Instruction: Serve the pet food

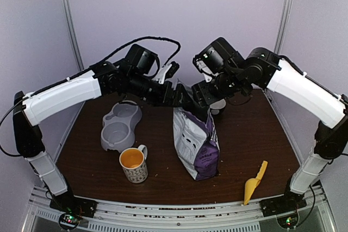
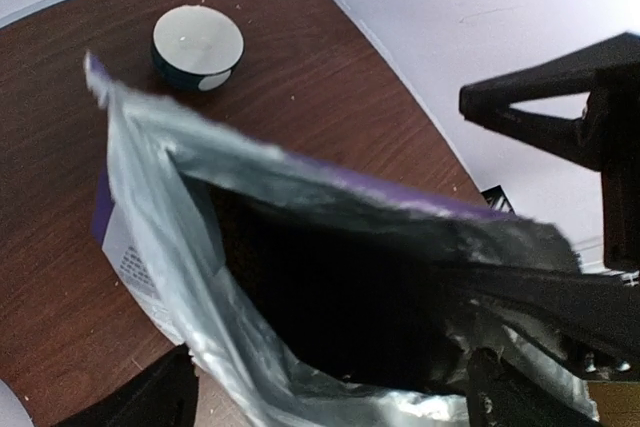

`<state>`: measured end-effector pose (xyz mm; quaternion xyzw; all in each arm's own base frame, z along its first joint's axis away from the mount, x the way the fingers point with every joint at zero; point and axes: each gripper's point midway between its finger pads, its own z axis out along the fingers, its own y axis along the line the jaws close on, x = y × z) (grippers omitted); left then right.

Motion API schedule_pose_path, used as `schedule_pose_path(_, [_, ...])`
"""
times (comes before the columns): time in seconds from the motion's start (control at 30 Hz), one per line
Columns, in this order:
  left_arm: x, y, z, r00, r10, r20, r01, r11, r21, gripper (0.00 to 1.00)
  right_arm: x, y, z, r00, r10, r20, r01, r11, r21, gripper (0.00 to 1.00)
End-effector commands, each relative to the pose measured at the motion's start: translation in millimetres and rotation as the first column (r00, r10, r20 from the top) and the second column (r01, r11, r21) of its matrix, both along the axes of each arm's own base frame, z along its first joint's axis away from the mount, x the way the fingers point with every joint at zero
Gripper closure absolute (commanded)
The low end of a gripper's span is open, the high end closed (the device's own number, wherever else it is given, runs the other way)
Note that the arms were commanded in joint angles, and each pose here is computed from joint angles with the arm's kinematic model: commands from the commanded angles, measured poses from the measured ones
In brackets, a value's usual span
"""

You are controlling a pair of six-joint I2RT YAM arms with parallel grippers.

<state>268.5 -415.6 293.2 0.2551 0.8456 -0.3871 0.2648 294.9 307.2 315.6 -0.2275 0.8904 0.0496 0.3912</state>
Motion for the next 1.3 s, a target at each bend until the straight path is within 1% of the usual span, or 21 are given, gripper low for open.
schedule_pose_path(0.0, [-8.8,10.4,-12.6,0.999,0.036,-0.026,-0.035,0.999,0.035,0.07,13.3,7.1,-1.6,1.000,-0.010,0.028,0.011,0.998,-0.054,0.29])
schedule_pose_path(0.03, [-11.2,10.5,-15.9,0.999,0.034,-0.035,-0.033,0.999,0.039,0.11,17.1,7.7,-4.7,0.999,-0.022,0.032,0.025,0.997,-0.069,0.29])
schedule_pose_path(0.07, [-13.7,10.0,-19.4,0.999,0.030,-0.045,-0.028,0.999,0.042,0.20,20.8,8.1,-7.2,0.999,-0.035,0.037,0.038,0.996,-0.083,0.30])
schedule_pose_path(0.13, [-18.8,8.3,-26.5,0.997,0.024,-0.068,-0.021,0.999,0.044,0.48,28.9,8.4,-15.1,0.997,-0.059,0.041,0.063,0.992,-0.113,0.41])
schedule_pose_path(0.17, [-20.9,8.0,-28.5,0.997,0.026,-0.071,-0.022,0.999,0.046,0.58,31.4,6.6,-18.2,0.997,-0.072,0.040,0.077,0.989,-0.128,0.47])
schedule_pose_path(0.2, [-21.5,9.8,-29.6,0.997,0.035,-0.072,-0.031,0.998,0.049,0.67,34.8,3.5,-20.3,0.995,-0.091,0.044,0.097,0.985,-0.141,0.55])
schedule_pose_path(0.27, [-20.3,16.2,-25.4,0.996,0.062,-0.056,-0.059,0.997,0.049,0.88,40.3,-6.7,-23.2,0.989,-0.136,0.059,0.144,0.976,-0.166,0.75])
schedule_pose_path(0.33, [-18.3,21.5,-18.0,0.996,0.085,-0.035,-0.084,0.995,0.047,1.00,44.0,-18.9,-24.0,0.981,-0.176,0.077,0.188,0.965,-0.185,0.89])
schedule_pose_path(0.4, [-15.6,27.6,-11.1,0.995,0.103,-0.009,-0.102,0.992,0.071,1.00,44.6,-34.1,-18.4,0.972,-0.211,0.106,0.230,0.948,-0.219,0.98])
schedule_pose_path(0.43, [-12.9,30.4,-1.6,0.994,0.107,0.022,-0.108,0.991,0.083,1.00,45.0,-43.2,-13.0,0.964,-0.232,0.130,0.258,0.935,-0.242,1.00])
schedule_pose_path(0.57, [6.4,53.5,16.1,0.973,0.180,0.146,-0.206,0.960,0.191,1.00,43.2,-88.0,14.1,0.912,-0.330,0.245,0.398,0.857,-0.327,1.00])
schedule_pose_path(0.63, [15.1,62.2,18.2,0.958,0.211,0.192,-0.253,0.939,0.231,1.00,42.6,-101.2,13.6,0.901,-0.354,0.252,0.424,0.842,-0.332,1.00])
schedule_pose_path(0.73, [23.8,65.2,9.7,0.946,0.244,0.215,-0.295,0.921,0.253,1.00,42.6,-107.1,7.1,0.898,-0.374,0.231,0.430,0.855,-0.291,1.00])
schedule_pose_path(0.83, [20.8,46.3,-2.6,0.965,0.200,0.168,-0.234,0.947,0.221,1.00,40.1,-89.0,-8.9,0.930,-0.338,0.146,0.363,0.909,-0.205,1.00])
schedule_pose_path(0.87, [20.0,38.3,-5.0,0.971,0.185,0.152,-0.213,0.957,0.196,1.00,40.7,-78.6,-12.0,0.940,-0.319,0.121,0.335,0.930,-0.153,0.95])
schedule_pose_path(0.93, [19.2,28.1,-7.8,0.977,0.165,0.135,-0.186,0.968,0.166,0.91,37.8,-58.7,-17.3,0.963,-0.261,0.066,0.266,0.962,-0.066,0.87])
schedule_pose_path(1.03, [20.7,22.1,-3.3,0.978,0.159,0.138,-0.178,0.974,0.137,0.71,30.5,-35.3,-14.1,0.985,-0.171,0.009,0.170,0.984,0.047,0.66])
schedule_pose_path(1.07, [21.2,21.0,2.0,0.976,0.160,0.146,-0.178,0.977,0.120,0.62,27.2,-31.1,-8.0,0.989,-0.146,0.003,0.145,0.986,0.084,0.59])
schedule_pose_path(1.17, [18.8,21.6,21.8,0.972,0.148,0.182,-0.164,0.984,0.074,0.43,14.6,-21.5,18.3,0.998,-0.057,0.013,0.054,0.981,0.185,0.39])
schedule_pose_path(1.23, [19.1,30.9,36.9,0.960,0.175,0.218,-0.191,0.980,0.054,0.31,4.1,-22.4,40.3,0.999,-0.011,0.035,0.002,0.968,0.250,0.30])
schedule_pose_path(1.27, [19.5,37.9,42.2,0.952,0.195,0.238,-0.212,0.976,0.049,0.26,-1.9,-24.9,50.5,0.999,0.006,0.046,-0.018,0.961,0.276,0.23])
